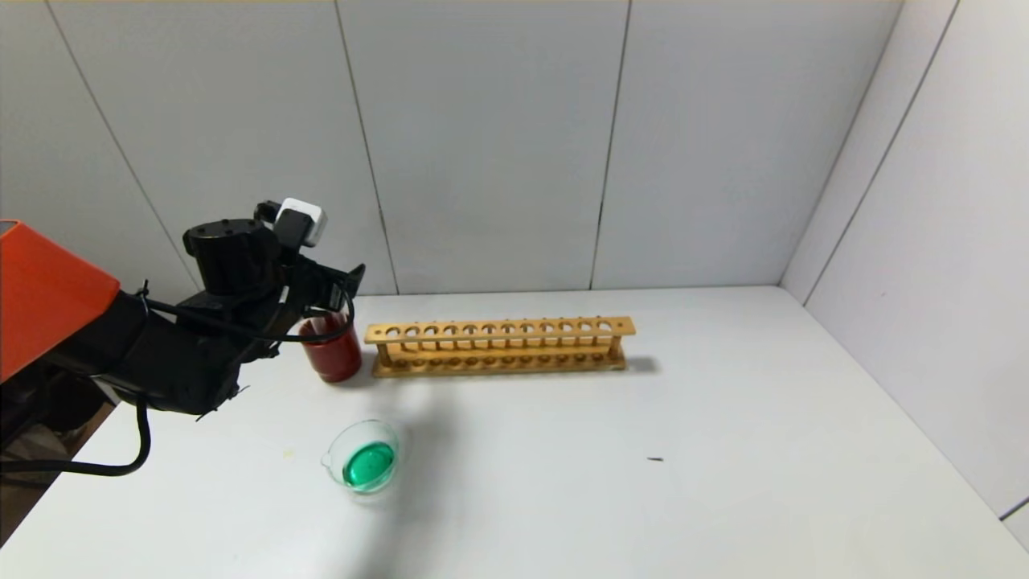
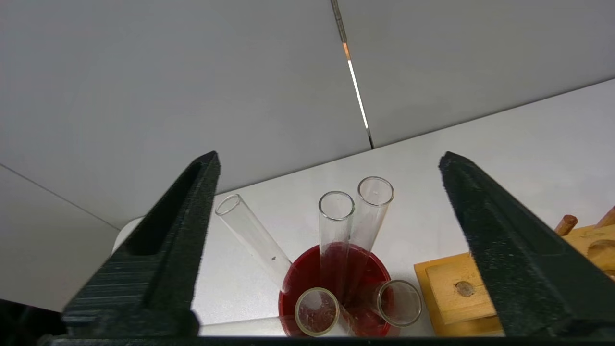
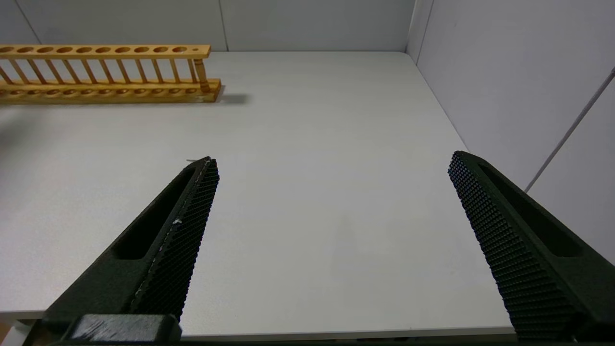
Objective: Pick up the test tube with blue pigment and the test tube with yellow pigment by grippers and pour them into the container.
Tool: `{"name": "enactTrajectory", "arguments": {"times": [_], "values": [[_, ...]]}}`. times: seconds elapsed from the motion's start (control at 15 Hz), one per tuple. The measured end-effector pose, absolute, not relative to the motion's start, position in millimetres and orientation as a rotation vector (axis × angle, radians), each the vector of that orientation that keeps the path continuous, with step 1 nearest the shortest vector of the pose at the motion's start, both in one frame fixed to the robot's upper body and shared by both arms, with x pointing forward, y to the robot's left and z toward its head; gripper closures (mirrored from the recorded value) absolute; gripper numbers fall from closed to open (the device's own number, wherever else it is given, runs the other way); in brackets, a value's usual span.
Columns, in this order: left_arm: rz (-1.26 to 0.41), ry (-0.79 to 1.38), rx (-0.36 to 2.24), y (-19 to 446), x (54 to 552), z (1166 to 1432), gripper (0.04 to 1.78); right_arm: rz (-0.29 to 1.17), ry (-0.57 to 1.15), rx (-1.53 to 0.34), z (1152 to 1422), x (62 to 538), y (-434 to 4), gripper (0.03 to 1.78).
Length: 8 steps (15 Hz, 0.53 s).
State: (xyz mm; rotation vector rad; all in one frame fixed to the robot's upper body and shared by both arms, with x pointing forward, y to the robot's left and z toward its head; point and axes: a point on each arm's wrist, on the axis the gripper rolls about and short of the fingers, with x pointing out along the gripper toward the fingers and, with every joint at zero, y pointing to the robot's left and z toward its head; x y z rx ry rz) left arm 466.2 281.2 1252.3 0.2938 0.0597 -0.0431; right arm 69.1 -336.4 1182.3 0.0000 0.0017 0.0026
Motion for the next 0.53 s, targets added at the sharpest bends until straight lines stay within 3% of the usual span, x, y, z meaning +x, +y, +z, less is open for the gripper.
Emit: {"name": "enactTrajectory", "arguments": {"times": [0.13, 0.53], "values": [[-0.042, 0.047, 0.298, 281.2, 465.7, 1257.3, 0.08, 0.003, 0.002, 0.0, 1182.3, 69.1, -336.4, 0.06], [-0.024, -0.054, 0.359, 283.2, 450.2, 1305.3, 0.07, 0.003, 0.002, 0.0, 1182.3, 69.1, -336.4, 0.06]]}}
